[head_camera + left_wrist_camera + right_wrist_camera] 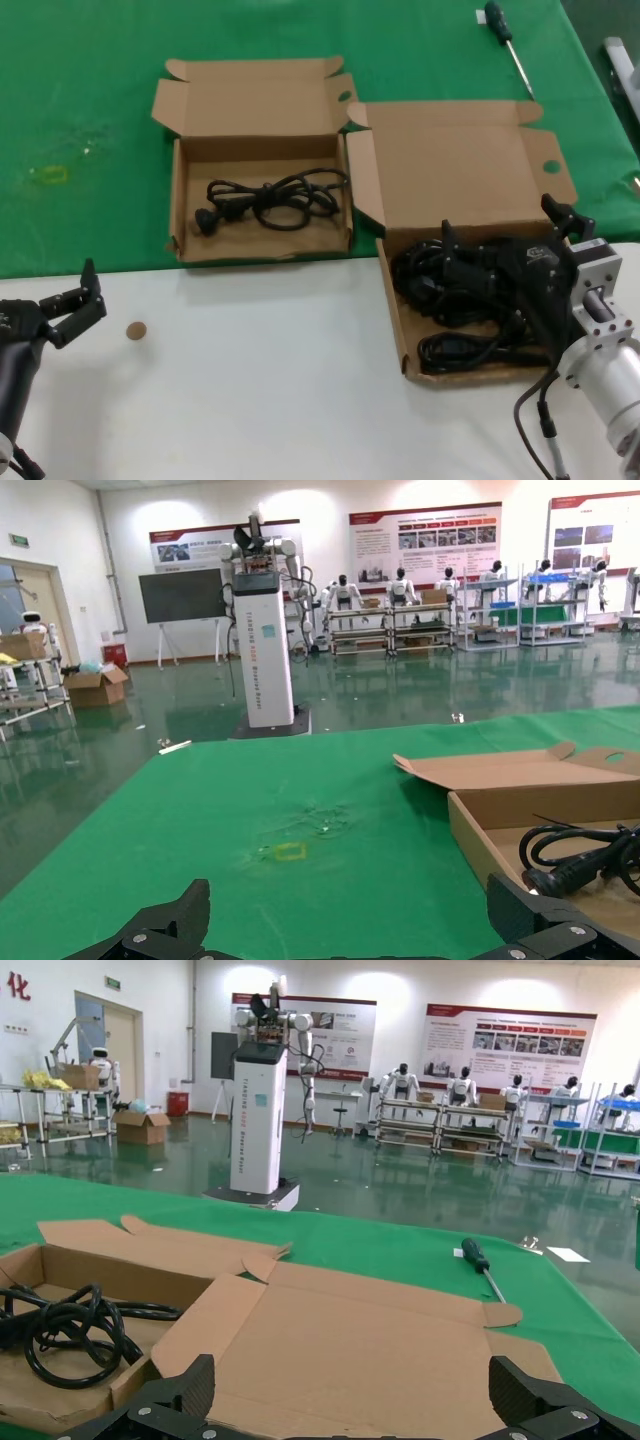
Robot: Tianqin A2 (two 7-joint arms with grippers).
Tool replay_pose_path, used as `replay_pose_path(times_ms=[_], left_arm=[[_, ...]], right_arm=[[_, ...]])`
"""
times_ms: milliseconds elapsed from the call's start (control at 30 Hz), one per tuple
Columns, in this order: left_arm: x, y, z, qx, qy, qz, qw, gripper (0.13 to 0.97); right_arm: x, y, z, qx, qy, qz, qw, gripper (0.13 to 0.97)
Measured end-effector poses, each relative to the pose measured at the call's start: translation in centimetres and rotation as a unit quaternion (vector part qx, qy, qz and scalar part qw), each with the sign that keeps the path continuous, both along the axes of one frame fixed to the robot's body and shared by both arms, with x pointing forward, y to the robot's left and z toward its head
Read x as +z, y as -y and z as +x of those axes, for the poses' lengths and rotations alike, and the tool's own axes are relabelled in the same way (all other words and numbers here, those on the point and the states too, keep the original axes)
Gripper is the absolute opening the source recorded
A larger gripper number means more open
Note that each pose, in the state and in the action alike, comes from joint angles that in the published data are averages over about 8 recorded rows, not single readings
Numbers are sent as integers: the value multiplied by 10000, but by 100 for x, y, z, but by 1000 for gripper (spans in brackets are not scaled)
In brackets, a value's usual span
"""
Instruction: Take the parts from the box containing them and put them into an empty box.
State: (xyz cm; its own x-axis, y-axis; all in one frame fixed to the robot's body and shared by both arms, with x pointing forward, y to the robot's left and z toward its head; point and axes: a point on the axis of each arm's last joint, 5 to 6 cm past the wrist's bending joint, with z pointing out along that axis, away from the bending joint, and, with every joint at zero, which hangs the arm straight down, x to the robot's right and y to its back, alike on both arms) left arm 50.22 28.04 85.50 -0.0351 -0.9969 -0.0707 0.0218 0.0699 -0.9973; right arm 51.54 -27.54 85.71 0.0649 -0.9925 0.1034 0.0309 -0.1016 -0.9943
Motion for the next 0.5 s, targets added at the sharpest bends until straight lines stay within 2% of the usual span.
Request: replay_pose_path(times_ms=[500], left_arm=[[0, 0, 0, 0, 0, 0, 10000, 966]], right_arm=[[0, 0, 0, 0, 0, 0, 10000, 966]])
